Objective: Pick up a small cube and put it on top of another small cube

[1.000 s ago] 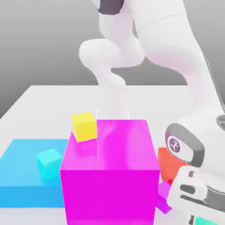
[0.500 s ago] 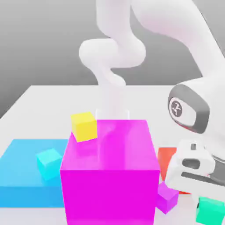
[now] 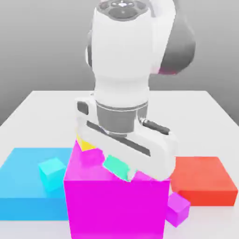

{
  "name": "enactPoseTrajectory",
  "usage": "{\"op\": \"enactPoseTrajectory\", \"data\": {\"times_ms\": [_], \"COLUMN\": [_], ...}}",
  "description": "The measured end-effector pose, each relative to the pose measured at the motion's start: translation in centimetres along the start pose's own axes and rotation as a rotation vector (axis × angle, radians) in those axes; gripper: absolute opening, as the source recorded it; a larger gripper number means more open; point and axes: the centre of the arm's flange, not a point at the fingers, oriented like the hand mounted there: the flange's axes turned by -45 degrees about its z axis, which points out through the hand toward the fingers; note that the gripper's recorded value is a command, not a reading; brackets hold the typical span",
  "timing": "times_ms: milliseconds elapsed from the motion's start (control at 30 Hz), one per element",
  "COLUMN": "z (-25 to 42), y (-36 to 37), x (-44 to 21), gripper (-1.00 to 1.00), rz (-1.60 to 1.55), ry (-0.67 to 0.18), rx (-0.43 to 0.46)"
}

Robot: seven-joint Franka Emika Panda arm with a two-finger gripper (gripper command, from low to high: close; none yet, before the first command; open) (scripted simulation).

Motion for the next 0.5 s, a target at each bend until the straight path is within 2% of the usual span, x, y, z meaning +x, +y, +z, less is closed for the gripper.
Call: {"op": "enactPoseTrajectory", "data": {"times_ms": [200,367,400,500], "z": [0.4,5.8,6.8,6.8], "y": [12.2,13.7,13.7,13.7], "x": [2.0,2.0,2.0,2.0], "gripper": [-1.0,-1.0,1.0,1.0], "rz": [0.421,0.514,0.515,0.515], "ry": [0.026,0.019,0.019,0.019], "rx": [0.042,0.046,0.046,0.046]}}
